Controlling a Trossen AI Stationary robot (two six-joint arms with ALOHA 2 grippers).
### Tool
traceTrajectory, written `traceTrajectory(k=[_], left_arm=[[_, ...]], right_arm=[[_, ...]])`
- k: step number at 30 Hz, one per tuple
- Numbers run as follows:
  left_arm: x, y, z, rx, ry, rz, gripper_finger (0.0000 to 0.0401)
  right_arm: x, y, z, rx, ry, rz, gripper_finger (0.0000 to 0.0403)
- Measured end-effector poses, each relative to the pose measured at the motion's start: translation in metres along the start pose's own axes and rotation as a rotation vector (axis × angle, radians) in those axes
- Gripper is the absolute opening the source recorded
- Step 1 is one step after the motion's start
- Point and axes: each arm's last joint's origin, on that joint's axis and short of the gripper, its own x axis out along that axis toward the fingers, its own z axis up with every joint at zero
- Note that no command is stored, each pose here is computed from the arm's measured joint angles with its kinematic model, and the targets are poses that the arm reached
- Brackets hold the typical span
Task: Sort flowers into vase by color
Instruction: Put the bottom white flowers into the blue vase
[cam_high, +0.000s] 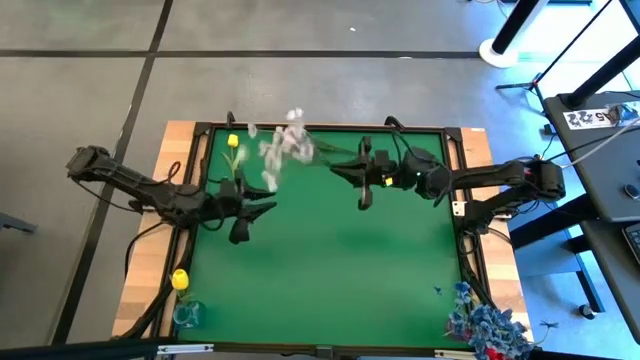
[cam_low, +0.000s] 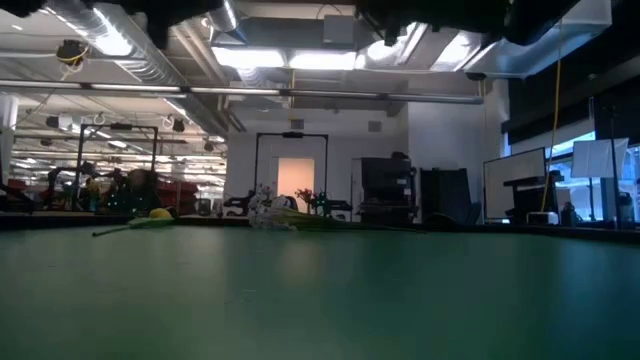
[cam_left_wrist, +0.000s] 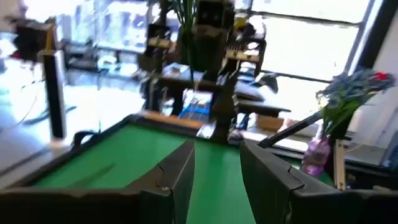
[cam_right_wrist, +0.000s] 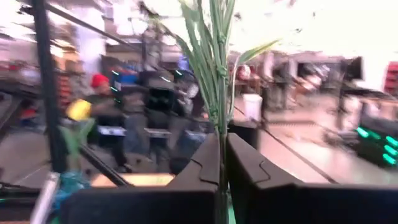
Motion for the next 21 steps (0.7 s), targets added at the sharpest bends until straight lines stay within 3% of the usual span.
traceTrajectory(k=[3, 8, 14, 21], left_arm=[[0.015, 0.003, -0.001, 0.044, -0.043, -0.032, 0.0131], [0.035, 0.015, -0.005, 0.133, -0.078, 0.044, 0.0162], [0.045, 0.015, -0.002, 0.192, -0.174, -0.105, 0.0184], [0.057, 0.018, -0.003, 0.158, -0.269, -0.134, 0.0185]], right_arm=[[0.006, 0.012, -0.012, 0.012, 0.032, 0.031, 0.0009], [0.012, 0.039, -0.023, 0.005, 0.03, 0.086, 0.0016], [0.013, 0.046, -0.022, 0.007, -0.001, -0.002, 0.0012], [0.025, 0.049, -0.029, 0.007, -0.088, 0.096, 0.0009]])
